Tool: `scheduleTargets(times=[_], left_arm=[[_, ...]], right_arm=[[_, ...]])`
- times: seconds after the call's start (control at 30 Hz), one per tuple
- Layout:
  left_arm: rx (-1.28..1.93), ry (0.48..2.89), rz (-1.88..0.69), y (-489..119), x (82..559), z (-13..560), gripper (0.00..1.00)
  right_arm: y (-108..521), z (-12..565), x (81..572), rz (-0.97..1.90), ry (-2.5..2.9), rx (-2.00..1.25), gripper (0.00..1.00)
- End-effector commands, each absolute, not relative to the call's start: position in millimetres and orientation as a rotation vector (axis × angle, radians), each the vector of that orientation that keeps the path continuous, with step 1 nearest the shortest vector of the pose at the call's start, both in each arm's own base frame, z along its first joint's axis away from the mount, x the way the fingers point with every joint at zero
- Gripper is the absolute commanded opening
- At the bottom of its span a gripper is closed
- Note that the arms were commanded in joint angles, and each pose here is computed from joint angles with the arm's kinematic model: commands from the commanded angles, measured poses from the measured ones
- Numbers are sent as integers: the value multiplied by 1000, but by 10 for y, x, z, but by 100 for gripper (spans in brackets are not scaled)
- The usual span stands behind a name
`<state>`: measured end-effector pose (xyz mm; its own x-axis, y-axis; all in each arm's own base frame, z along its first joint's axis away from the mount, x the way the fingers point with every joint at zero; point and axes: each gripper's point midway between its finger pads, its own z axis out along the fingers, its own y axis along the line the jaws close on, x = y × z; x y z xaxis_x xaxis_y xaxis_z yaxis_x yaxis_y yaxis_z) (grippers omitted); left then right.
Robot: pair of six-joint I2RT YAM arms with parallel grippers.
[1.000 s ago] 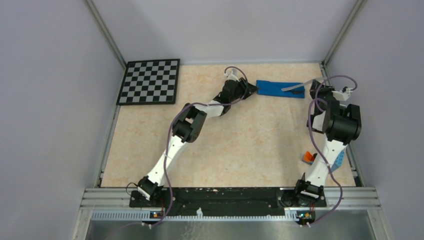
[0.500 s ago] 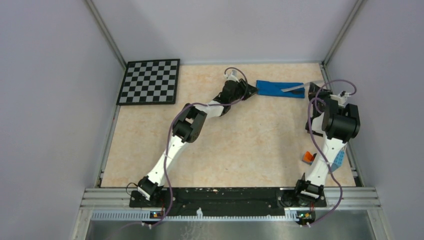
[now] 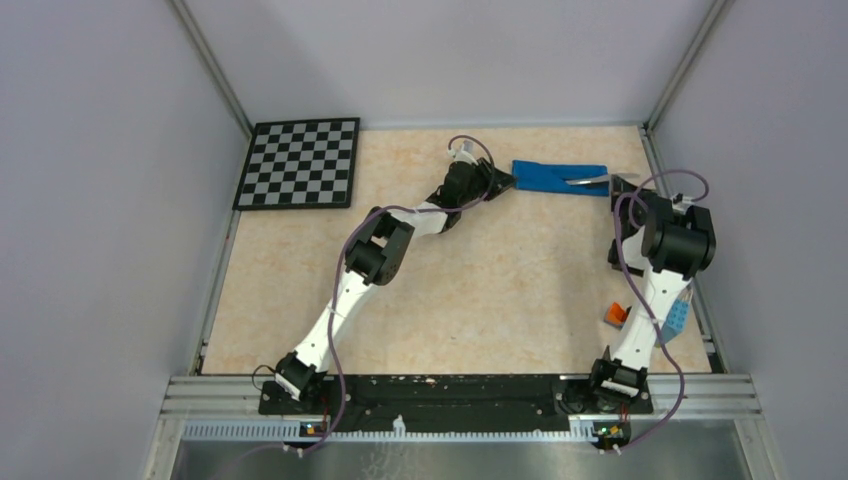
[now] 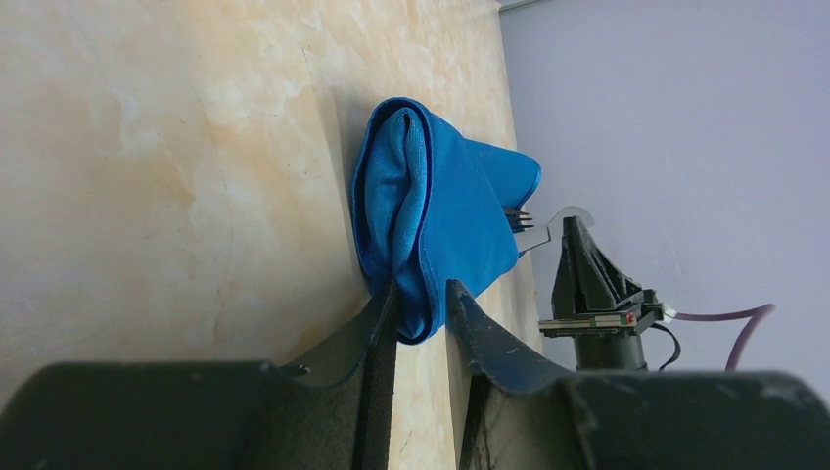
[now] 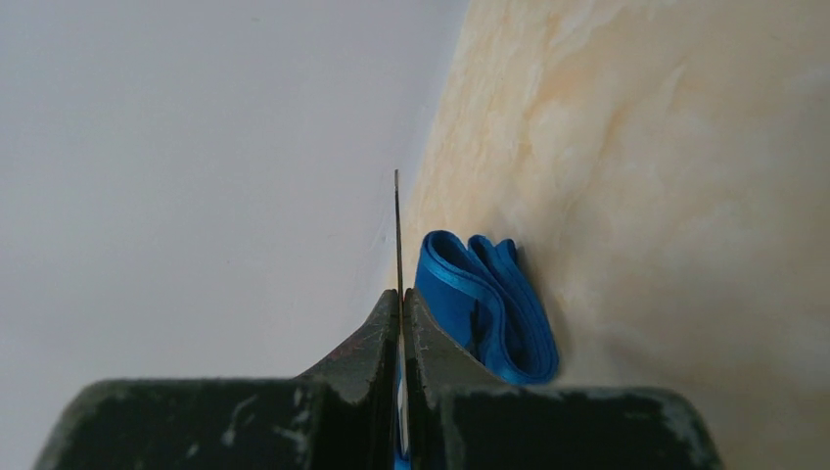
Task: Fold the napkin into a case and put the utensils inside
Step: Insert the knife into the folded napkin.
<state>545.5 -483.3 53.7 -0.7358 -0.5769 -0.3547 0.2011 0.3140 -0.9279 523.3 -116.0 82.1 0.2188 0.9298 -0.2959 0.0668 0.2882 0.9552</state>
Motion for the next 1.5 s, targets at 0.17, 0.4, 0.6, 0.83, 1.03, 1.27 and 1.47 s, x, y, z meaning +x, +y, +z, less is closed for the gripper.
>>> scheduleTargets(times=[0.17, 0.4, 0.6, 0.83, 1.03, 1.27, 1.47], left_arm=[[-329, 1940, -1488, -4843, 5427, 373, 29], [-327, 1941, -1494, -4853, 5414, 363, 28], [-322, 1932, -1503, -4871, 5408, 409, 28], [-321, 1933, -1500, -4880, 5399, 404, 28], [-319, 1934, -1501, -4881, 5395, 399, 27], [-324, 1935, -1500, -4878, 5389, 383, 28], [-343, 1949, -1491, -4849, 5372, 315, 31]], right_arm=[[-930, 766, 5390, 904, 1207, 1164, 0], [-760, 674, 5431, 935, 1232, 1189, 0], [-611, 648, 5465, 954, 1242, 1206, 0], [-457, 614, 5457, 951, 1268, 1208, 0], [-393, 580, 5439, 943, 1282, 1215, 0], [-337, 683, 5386, 889, 1363, 1156, 23], [-314, 668, 5291, 791, 1503, 1131, 56]])
